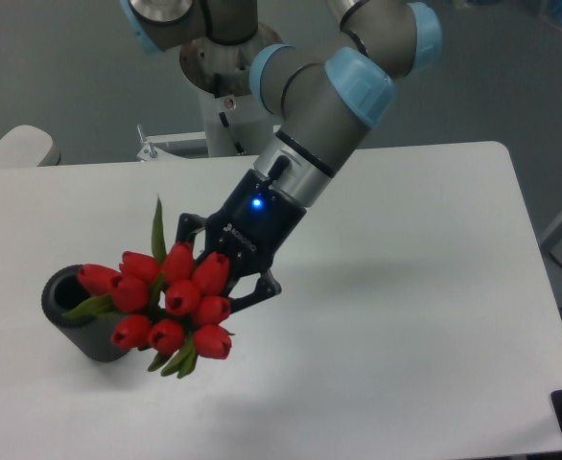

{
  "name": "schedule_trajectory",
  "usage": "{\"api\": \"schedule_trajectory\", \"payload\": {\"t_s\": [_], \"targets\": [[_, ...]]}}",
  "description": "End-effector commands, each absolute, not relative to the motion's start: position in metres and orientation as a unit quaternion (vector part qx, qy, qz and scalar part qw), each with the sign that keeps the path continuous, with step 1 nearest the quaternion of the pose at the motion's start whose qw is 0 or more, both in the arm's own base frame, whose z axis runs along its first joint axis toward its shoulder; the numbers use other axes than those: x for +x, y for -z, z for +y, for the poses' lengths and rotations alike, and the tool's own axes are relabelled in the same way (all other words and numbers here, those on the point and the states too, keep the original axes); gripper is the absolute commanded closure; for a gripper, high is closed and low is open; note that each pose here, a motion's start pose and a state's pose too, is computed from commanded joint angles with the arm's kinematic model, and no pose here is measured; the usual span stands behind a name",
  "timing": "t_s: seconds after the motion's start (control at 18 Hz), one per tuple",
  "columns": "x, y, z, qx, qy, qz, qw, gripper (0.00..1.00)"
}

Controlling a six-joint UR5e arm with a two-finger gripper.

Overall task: Insert the flowers into the vase
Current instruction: 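Carry the red tulip bunch with the gripper toward the black vase, then raise the tulips and position the stems above the vase opening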

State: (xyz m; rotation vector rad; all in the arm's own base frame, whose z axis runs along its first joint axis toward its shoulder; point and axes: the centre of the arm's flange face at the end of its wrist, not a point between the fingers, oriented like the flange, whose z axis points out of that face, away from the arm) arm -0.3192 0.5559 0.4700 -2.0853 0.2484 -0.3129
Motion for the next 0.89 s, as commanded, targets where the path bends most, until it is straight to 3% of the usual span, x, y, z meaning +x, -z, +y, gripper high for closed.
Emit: {"api": "schedule_trajectory", "payload": {"t_s": [0.5, 0.89], "targets": [[-0.269, -0.532, 0.536, -0.833, 0.147, 0.11, 0.522, 0.67], [-0.217, -0.543, 0.54, -0.826, 0.155, 0.148, 0.522, 0.67]]}}
